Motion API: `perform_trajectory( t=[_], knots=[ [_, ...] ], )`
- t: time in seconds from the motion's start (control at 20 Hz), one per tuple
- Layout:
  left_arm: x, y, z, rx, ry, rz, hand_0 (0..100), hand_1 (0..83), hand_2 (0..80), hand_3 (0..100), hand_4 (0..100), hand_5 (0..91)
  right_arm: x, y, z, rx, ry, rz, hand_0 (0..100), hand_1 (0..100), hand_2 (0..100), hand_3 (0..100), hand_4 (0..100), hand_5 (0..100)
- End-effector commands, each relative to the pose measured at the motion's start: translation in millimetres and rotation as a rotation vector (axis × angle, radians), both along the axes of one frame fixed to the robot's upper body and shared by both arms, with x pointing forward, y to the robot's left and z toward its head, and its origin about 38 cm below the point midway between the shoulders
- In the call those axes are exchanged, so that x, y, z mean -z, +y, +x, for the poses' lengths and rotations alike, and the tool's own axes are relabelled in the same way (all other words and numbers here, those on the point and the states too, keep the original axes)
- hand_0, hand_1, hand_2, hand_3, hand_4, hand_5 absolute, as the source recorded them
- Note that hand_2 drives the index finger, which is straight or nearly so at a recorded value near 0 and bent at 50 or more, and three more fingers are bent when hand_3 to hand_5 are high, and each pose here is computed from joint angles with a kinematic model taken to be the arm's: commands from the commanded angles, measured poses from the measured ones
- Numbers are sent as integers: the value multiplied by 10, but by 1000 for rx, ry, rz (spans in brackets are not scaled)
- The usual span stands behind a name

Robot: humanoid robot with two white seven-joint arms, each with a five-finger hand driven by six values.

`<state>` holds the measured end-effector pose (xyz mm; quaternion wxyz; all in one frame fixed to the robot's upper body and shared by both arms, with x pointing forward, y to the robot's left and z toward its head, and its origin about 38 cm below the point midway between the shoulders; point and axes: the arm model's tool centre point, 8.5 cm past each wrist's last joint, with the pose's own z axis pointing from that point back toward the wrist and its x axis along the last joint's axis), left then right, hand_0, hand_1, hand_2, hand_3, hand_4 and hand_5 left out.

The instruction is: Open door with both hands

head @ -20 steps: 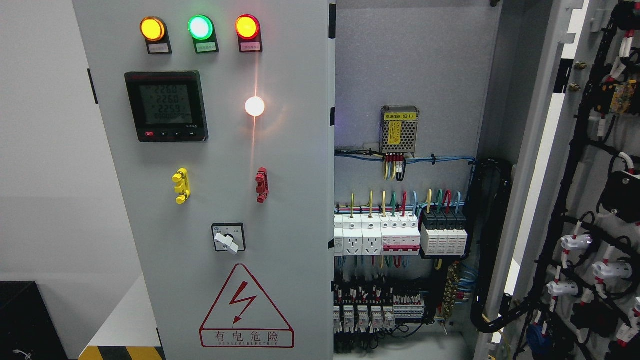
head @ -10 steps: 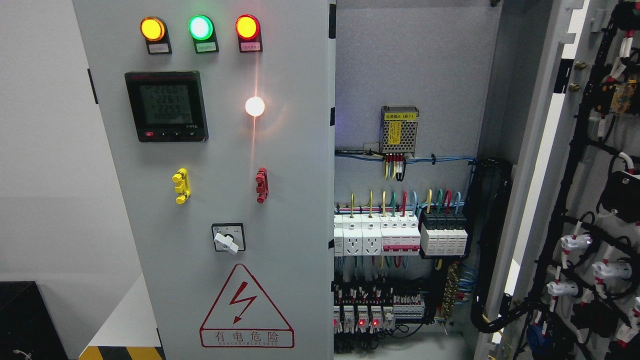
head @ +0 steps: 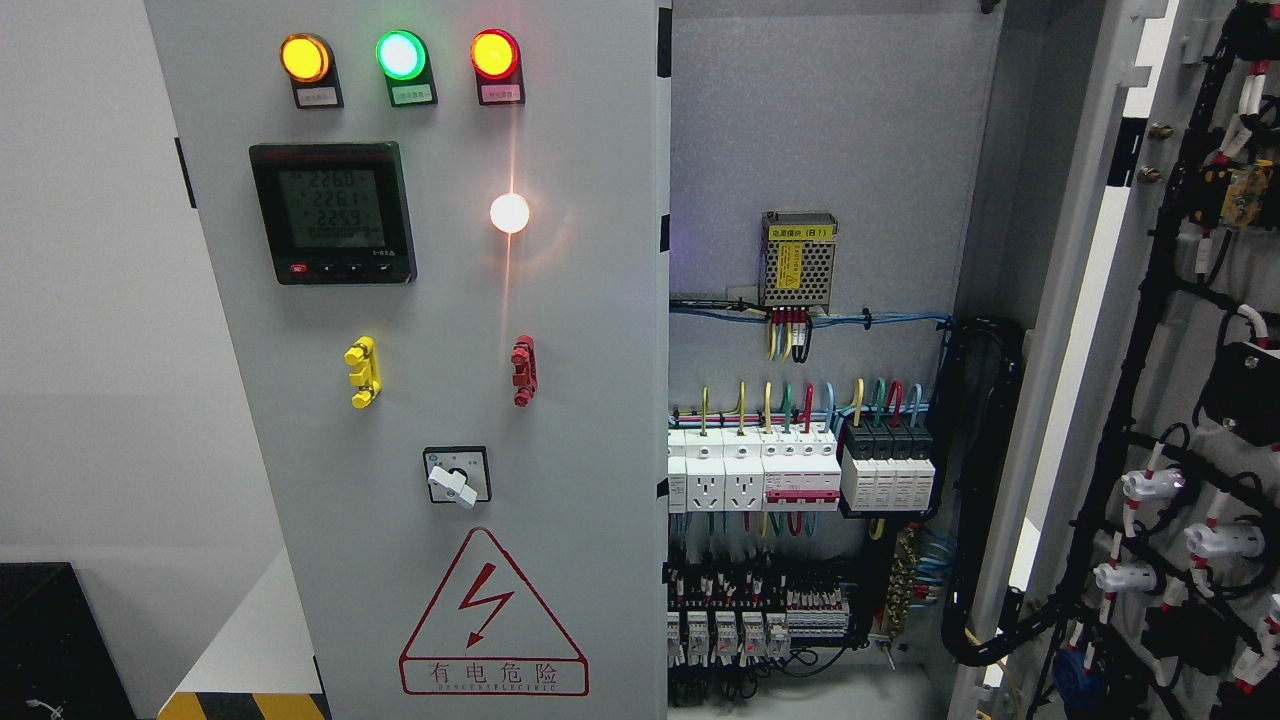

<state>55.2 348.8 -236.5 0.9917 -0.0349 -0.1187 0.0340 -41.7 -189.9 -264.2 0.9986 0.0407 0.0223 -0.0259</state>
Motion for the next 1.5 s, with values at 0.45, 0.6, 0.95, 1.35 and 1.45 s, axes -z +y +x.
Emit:
perform_trajectory(
  t=[0.45, 0.6, 0.95, 1.35, 1.45],
  knots=[
    [228, -548, -856, -90, 250, 74, 0, 0, 0, 0, 0, 0, 0, 4, 0, -9, 0, 1, 191, 0, 0, 0, 0, 0],
    [246, -718, -886, -96, 258, 55, 0, 0, 0, 0, 0, 0, 0, 4, 0, -9, 0, 1, 191, 0, 0, 0, 0, 0],
    [272, -1059, -925, -111, 274, 71, 0, 0, 0, 0, 0, 0, 0, 4, 0, -9, 0, 1, 191, 0, 0, 0, 0, 0],
    [283, -1252, -761, -111, 260, 158, 0, 0, 0, 0, 0, 0, 7, 2, 128, -5, -37, 1, 191, 0, 0, 0, 0, 0],
    [281, -1248, -749, -110, 260, 182, 0, 0, 0, 0, 0, 0, 9, 2, 215, -4, -64, 0, 191, 0, 0, 0, 0, 0]
  ],
)
